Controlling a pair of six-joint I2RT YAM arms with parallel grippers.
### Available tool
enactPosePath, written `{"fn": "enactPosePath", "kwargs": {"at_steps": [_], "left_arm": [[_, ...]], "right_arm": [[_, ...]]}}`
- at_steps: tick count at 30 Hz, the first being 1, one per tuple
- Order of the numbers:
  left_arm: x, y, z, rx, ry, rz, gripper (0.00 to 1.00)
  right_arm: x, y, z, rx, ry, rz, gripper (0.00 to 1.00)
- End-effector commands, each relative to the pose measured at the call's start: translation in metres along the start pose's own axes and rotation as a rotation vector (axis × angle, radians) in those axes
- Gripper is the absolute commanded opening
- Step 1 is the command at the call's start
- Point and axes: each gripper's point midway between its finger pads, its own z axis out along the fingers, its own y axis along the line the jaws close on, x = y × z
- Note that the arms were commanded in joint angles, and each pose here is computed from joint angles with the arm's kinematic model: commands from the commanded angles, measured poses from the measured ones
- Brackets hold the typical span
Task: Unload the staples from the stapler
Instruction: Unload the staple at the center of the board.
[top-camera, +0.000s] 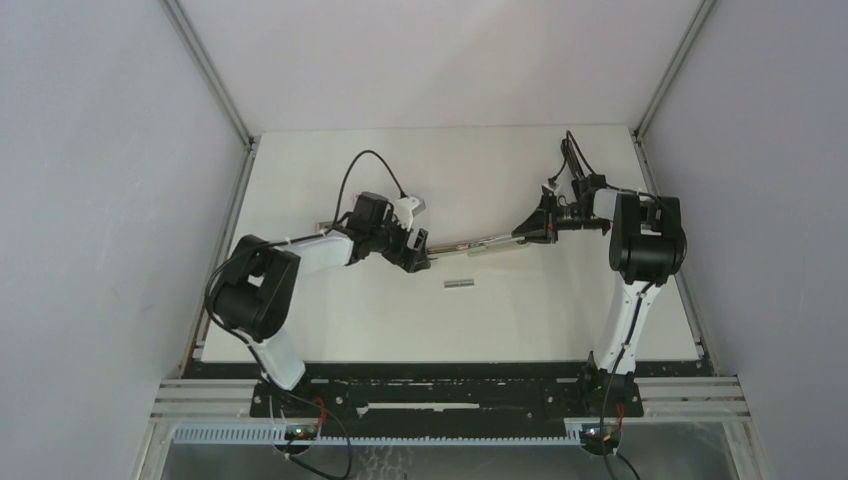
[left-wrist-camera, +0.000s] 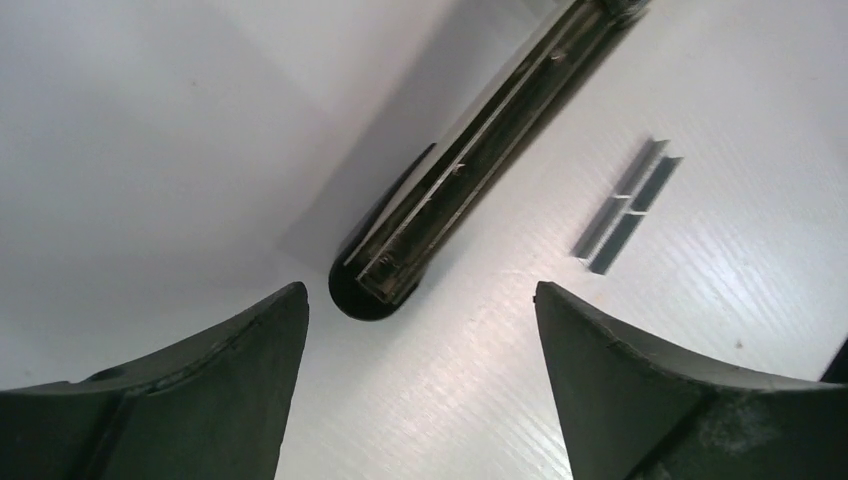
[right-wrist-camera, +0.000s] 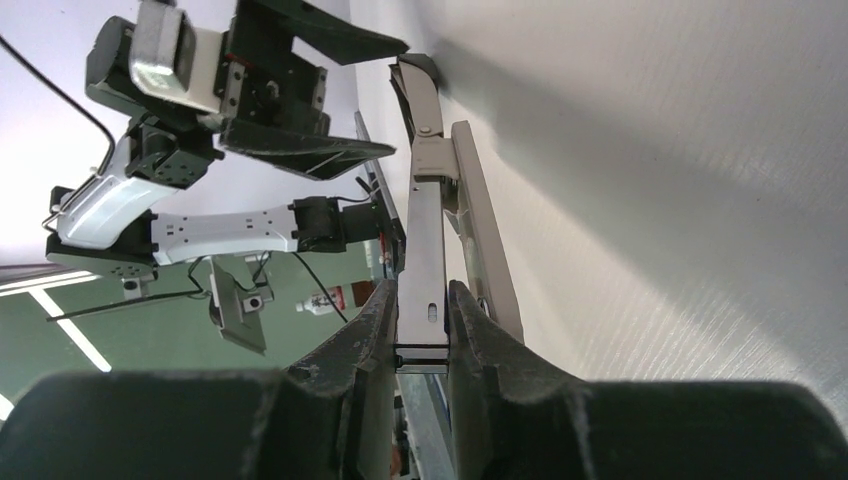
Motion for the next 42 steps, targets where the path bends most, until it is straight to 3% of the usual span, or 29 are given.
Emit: {"fn": "enactPosePath", "kwargs": {"at_steps": [1,8,19,34,42], "left_arm": [[-0.030,-0.027,-0.032,0.090,-0.079,0.163,0.89],[-0.059,-0.066,-0.040,0.341,-0.047,0.232,0.95],[-0.086,-0.077,-0.004,0.531,0.032,0.190,0.92],[-0.078,-0.106,0.024,0.734,0.162,0.132,0.83],[-0.068,-0.120,0.017,0.872,0.187,0.080,0.80]], "right_arm": [[-0.008,0.043,-0.010,-0.067,-0.015,-0.132,0.11],[-0.002,0.054,-0.006,-0.073,0.017,-0.192,0.11],[0.012,0.077,0.004,-0.133,0.083,-0.260,0.11],[0.018,0.089,0.009,-0.160,0.105,-0.286,0.12],[0.019,0.093,0.007,-0.174,0.104,-0.300,0.11]]}}
